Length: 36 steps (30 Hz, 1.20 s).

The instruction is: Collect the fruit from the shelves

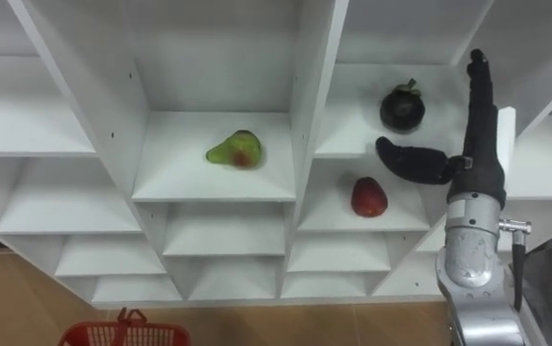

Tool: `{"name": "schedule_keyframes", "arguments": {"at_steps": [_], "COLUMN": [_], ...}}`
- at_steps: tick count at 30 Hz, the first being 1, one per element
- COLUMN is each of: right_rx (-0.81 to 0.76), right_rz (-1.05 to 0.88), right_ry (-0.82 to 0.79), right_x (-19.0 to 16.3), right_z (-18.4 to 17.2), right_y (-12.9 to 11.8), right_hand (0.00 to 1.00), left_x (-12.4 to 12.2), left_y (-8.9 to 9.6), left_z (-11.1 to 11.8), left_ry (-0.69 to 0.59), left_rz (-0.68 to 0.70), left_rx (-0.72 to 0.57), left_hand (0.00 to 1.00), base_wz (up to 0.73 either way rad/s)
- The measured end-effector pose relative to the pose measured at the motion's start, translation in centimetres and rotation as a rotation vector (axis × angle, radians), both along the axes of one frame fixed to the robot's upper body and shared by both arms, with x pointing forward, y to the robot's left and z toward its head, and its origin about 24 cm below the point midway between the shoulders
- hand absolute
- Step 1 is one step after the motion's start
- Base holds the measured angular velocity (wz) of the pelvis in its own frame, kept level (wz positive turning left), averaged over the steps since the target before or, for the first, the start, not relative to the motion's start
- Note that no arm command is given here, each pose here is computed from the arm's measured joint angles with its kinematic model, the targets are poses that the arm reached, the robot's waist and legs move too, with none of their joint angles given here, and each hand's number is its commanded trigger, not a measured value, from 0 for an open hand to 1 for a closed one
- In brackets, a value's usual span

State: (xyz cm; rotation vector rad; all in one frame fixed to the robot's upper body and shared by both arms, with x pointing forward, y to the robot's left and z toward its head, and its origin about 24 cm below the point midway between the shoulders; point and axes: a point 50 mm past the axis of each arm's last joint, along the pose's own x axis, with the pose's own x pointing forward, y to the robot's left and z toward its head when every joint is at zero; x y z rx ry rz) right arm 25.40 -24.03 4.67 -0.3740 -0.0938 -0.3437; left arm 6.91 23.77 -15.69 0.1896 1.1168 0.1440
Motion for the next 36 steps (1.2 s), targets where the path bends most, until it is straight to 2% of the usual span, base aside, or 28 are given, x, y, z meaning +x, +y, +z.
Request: {"name": "schedule_keyframes", "arguments": {"at_steps": [12, 22, 30, 36], "right_rx": [-0.008, -0.011, -0.019, -0.040], "right_rz": [0.076, 0.128, 0.161, 0.145], "right_ry": [-0.040, 0.064, 0.075, 0.122], "right_x": [2.0, 2.3, 2.4, 3.0], "right_z": [1.8, 0.4, 0.5, 0.0], "right_y": [0.7, 0.5, 0.6, -0.6], "right_hand": [0.00, 0.00, 0.00, 0.00], "left_x": [-0.1, -0.2, -0.2, -0.2], "left_y": [0.1, 0.1, 0.1, 0.3], "left_z": [-0.1, -0.1, -0.1, -0.1], "left_ry": [0.017, 0.028, 0.029, 0.033], "left_rz": [0.020, 0.022, 0.009, -0.008], "left_rx": [-0.004, -0.006, -0.018, -0.007], "left_hand": [1.00, 1.00, 1.00, 1.00], "base_wz": [0.01, 0.05, 0.00, 0.00]}}
